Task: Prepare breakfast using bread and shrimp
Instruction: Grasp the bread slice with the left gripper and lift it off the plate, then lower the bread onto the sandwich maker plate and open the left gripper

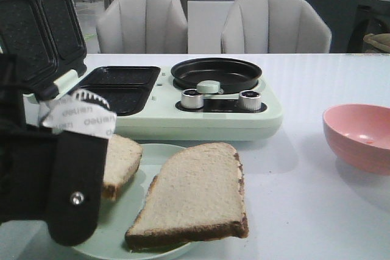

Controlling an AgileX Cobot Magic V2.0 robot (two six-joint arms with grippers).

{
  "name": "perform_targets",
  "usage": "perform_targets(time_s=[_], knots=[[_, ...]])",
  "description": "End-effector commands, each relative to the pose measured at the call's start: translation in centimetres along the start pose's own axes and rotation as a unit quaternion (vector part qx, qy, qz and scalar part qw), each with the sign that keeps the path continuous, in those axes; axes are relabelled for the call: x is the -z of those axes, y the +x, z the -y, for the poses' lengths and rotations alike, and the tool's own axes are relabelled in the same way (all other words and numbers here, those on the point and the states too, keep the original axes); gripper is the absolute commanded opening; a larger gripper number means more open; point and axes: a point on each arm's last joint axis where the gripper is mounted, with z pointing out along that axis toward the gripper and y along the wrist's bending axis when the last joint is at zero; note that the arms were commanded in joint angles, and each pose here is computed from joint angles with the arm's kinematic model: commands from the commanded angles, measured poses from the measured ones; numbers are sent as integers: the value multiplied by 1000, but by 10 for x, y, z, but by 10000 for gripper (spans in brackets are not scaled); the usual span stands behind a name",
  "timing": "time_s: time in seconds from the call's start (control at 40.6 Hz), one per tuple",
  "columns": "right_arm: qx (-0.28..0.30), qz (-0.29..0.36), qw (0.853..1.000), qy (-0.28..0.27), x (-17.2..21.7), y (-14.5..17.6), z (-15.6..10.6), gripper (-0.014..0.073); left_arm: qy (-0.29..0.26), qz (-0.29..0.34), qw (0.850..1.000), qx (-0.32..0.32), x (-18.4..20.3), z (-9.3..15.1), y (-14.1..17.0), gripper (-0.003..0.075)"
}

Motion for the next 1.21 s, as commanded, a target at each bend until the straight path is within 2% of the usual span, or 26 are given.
perform_targets(time_s=[0.0, 0.123, 0.345, 0.715, 0.838, 1.011, 1.184], knots=[[2, 57, 998, 2, 6, -18, 0, 536, -88, 3, 995, 39, 21, -28, 3, 100], [2, 57, 998, 2, 6, -18, 0, 536, -161, 33, 984, 67, 41, -54, 12, 100], [2, 57, 998, 2, 6, -18, 0, 536, -284, 106, 950, 72, 59, -96, 24, 100], [2, 57, 998, 2, 6, -18, 0, 536, -202, 115, 962, 146, 11, -163, 25, 100], [2, 57, 998, 2, 6, -18, 0, 536, -189, 92, 965, 155, -18, -184, 26, 100], [2, 57, 998, 2, 6, -18, 0, 536, -182, 49, 968, 163, -63, -202, 23, 100], [2, 57, 998, 2, 6, -18, 0, 536, -149, 50, 974, 163, -109, -211, 14, 100]])
